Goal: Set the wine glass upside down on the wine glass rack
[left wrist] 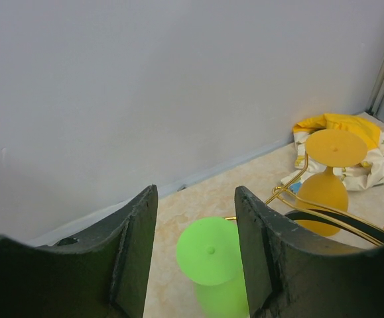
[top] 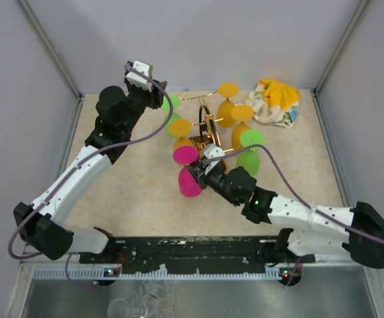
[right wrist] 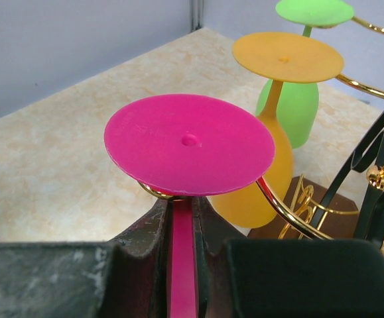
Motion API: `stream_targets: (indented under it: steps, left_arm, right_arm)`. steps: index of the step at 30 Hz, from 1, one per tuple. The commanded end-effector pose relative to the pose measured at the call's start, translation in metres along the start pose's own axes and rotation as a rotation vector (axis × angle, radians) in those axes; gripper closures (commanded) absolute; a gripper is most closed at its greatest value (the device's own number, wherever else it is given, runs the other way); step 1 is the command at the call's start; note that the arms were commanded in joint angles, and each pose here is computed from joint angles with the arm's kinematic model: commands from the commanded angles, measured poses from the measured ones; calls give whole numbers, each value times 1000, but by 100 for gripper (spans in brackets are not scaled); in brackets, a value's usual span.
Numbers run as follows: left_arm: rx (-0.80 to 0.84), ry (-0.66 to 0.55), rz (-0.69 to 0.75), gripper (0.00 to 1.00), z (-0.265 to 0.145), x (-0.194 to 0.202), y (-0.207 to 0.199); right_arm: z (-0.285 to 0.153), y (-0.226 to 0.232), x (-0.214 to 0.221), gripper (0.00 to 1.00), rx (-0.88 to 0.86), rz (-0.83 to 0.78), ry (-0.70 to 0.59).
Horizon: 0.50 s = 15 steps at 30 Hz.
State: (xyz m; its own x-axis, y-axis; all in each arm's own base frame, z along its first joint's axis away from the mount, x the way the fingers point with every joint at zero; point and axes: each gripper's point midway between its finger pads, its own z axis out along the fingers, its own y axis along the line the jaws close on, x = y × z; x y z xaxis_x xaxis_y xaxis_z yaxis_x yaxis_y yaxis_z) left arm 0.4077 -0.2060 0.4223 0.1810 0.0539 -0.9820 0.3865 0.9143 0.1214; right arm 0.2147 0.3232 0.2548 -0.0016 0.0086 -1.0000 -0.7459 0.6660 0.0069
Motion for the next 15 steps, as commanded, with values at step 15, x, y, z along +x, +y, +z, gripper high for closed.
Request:
stream_targets:
  steps: [15]
  left_arm:
    - [-6, -61, -22, 43, -5, -16, 7]
  right_arm:
    - [1, 16, -24, 100, -76, -61, -153]
